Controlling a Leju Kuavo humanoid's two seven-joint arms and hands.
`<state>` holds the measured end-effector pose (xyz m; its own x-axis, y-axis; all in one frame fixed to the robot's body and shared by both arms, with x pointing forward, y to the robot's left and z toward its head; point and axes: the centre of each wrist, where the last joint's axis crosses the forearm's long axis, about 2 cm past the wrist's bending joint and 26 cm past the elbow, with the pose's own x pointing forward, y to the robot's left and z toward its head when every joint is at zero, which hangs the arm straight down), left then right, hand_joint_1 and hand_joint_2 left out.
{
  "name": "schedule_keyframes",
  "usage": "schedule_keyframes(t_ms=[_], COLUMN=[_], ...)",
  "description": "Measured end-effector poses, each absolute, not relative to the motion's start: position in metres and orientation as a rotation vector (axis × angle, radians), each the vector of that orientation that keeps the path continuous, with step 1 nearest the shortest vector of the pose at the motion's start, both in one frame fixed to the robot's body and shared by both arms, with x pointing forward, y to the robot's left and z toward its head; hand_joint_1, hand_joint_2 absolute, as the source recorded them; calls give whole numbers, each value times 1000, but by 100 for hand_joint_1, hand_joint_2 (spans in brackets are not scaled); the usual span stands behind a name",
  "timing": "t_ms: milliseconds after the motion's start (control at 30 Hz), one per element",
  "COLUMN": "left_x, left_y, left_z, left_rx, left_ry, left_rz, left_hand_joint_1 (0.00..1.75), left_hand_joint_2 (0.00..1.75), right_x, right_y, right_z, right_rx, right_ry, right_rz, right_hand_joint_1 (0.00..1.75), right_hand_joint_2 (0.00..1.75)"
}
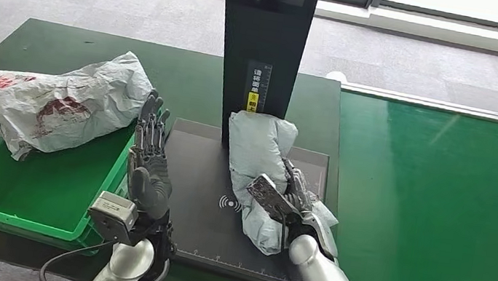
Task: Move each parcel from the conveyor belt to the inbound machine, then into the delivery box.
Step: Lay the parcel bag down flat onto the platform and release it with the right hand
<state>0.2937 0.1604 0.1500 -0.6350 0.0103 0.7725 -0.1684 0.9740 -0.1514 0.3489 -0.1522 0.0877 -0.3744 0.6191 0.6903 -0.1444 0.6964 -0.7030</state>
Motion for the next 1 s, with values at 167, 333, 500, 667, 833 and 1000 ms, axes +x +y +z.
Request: schedule_keyframes(t_ms=[167,333,500,667,833,1000], left_x=[295,295,295,294,293,292], left_y=[159,159,158,158,159,159], left_z=[150,149,150,152,154,154], left_rx=[108,114,122,136,142,142], left_ry=[-2243,-2240,-2238,-2240,-2246,-2245], left_rz=[261,263,265,263,265,267], left_hand_joint_1=[0,0,0,0,0,0], left_hand_joint_2=[0,0,0,0,0,0], right_x=[356,359,362,357,350,347], right_y=[-132,-116,-86,-49,-32,-27], right_z=[94,99,118,141,148,147], right_rx=[-335,-294,-194,-57,-29,-24], right_ry=[-1757,-1735,-1712,-1691,-1718,-1737], right_rz=[862,885,891,913,992,1034], right_hand_joint_1=[175,175,175,175,175,175], right_hand_joint_2=[175,175,175,175,175,175])
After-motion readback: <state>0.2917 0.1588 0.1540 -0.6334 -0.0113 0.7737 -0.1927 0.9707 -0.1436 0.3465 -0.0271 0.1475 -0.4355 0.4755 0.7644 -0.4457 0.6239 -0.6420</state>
